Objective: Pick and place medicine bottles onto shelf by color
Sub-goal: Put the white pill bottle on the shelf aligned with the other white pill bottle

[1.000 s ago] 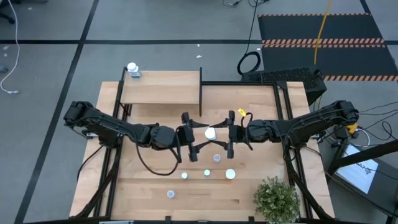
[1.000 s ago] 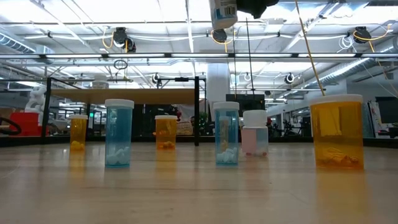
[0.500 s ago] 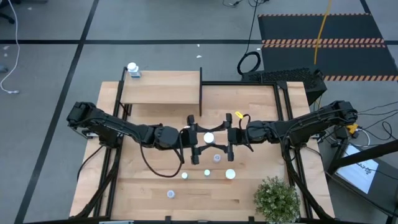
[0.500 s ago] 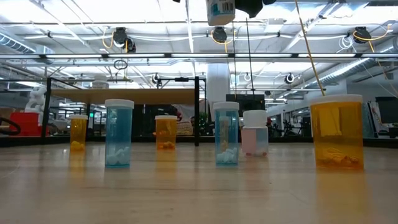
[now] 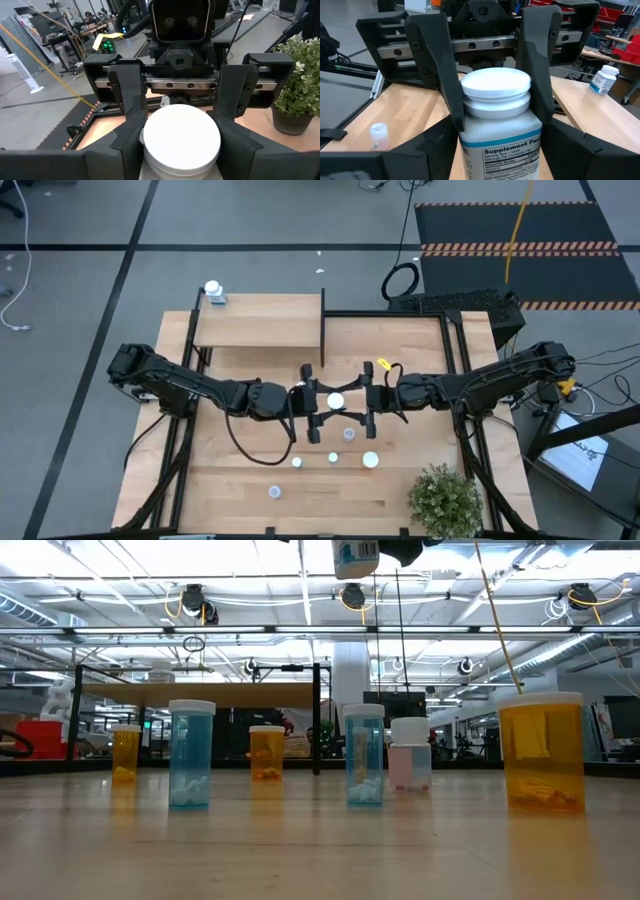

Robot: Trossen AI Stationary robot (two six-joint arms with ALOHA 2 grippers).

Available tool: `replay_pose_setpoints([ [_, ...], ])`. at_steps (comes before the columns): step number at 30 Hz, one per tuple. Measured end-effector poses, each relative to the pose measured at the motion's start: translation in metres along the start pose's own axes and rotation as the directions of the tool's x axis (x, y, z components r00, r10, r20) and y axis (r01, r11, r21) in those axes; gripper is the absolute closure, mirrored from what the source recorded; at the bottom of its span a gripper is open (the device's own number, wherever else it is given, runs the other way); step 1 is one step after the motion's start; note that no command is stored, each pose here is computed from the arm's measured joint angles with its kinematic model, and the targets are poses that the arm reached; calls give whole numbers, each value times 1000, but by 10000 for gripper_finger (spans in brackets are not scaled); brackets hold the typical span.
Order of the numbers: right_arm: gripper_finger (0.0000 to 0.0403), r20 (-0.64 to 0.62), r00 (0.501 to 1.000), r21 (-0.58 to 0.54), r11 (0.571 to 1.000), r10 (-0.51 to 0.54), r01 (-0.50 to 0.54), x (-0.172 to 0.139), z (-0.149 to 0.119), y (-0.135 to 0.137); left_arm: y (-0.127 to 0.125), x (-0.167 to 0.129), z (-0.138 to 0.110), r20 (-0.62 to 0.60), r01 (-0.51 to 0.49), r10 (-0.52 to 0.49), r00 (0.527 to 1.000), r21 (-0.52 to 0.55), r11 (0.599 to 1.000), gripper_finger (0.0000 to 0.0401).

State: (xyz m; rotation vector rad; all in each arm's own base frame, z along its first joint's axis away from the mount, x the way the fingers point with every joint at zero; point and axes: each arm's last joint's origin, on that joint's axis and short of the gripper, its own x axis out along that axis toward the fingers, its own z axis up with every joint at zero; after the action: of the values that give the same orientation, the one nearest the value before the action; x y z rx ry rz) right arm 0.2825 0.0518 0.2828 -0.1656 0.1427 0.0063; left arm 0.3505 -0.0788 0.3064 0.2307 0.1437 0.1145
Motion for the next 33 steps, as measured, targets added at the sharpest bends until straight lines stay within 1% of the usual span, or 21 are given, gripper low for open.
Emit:
replay_pose_setpoints([
  [6, 158, 0, 1000, -5, 1000, 0, 0, 0, 0, 0, 0, 0, 0, -2, 1, -1, 1000, 11, 1000, 214],
  [11, 153, 1, 1000, -6, 1000, -5, 5, 0, 0, 0, 0, 0, 0, -7, -8, 8, 1000, 15, 1000, 206],
  [16, 120, -5, 999, -10, 999, -51, 51, -1, 1, 1, 1, -1, -1, -22, -46, 46, 999, 18, 999, 216],
  [20, 90, -10, 990, -54, 989, -140, 139, -2, 2, 4, 3, -4, 1, -35, -93, 93, 995, -3, 996, 216],
  [23, 75, -3, 975, -82, 971, -224, 223, -4, 4, 6, 7, -8, 4, -39, -152, 151, 988, -29, 988, 206],
  [25, 68, 2, 972, -88, 968, -235, 234, -5, 5, 8, 9, -13, 5, -61, -202, 200, 978, -35, 979, 204],
  [30, 65, 10, 973, -46, 972, -231, 231, -4, 5, 10, 19, -22, 11, -81, -369, 363, 928, -79, 926, 212],
  [33, 64, 8, 958, -24, 958, -286, 286, 0, 2, 10, 24, -24, 14, -72, -426, 420, 904, -121, 896, 216],
])
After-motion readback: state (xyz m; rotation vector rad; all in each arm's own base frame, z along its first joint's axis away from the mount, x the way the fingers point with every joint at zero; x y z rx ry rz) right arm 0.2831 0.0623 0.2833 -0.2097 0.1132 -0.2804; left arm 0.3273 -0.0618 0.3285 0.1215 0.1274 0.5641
